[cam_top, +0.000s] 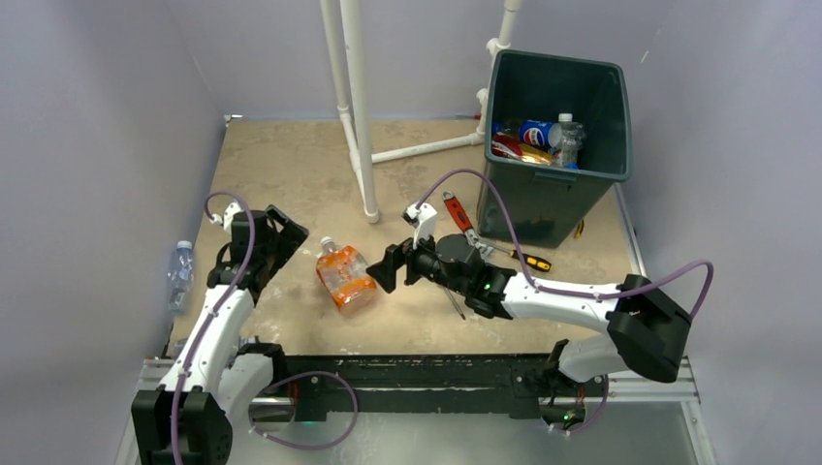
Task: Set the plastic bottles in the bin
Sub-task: Pick up the plastic bottle at the center of the board.
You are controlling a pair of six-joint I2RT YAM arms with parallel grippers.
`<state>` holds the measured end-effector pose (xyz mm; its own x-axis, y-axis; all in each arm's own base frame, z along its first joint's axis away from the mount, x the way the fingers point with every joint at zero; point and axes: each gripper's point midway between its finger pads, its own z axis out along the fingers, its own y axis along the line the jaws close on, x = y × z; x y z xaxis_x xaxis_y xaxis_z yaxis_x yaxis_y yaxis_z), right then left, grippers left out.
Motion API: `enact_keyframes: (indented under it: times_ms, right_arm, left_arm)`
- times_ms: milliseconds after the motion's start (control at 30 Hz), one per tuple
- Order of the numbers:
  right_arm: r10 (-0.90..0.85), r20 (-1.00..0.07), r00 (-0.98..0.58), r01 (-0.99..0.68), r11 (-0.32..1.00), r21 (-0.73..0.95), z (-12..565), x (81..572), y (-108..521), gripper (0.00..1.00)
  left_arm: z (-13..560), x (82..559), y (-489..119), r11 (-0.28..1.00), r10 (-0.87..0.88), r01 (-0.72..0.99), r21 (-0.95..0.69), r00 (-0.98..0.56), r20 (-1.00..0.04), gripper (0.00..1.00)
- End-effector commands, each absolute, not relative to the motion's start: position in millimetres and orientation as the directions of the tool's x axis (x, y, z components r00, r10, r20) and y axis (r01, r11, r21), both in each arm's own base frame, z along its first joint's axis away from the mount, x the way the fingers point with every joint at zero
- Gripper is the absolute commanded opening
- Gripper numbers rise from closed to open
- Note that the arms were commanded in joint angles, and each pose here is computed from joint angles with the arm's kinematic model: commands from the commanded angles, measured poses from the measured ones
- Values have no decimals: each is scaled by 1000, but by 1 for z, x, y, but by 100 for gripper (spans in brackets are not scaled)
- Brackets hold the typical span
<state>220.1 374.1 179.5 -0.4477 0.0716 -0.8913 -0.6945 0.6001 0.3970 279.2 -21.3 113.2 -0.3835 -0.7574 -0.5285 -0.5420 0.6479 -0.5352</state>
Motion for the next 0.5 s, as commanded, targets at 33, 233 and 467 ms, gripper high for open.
enact_keyframes:
  times_ms: [33, 233, 467]
  right_arm:
    - [127, -885, -449, -676, 599, 429, 186, 223, 375, 99]
    - [158, -890, -427, -671, 605, 429, 196, 220, 363, 99]
    - [236, -893, -384, -670, 594, 445, 208, 217, 347, 99]
  left_arm:
    - [145, 296, -25, 695, -718, -430, -576, -363, -594, 86]
    - [134, 300, -34, 672, -740, -398, -624, -362, -566, 86]
    - [138, 306, -38, 645, -764, -383, -661, -338, -549, 85]
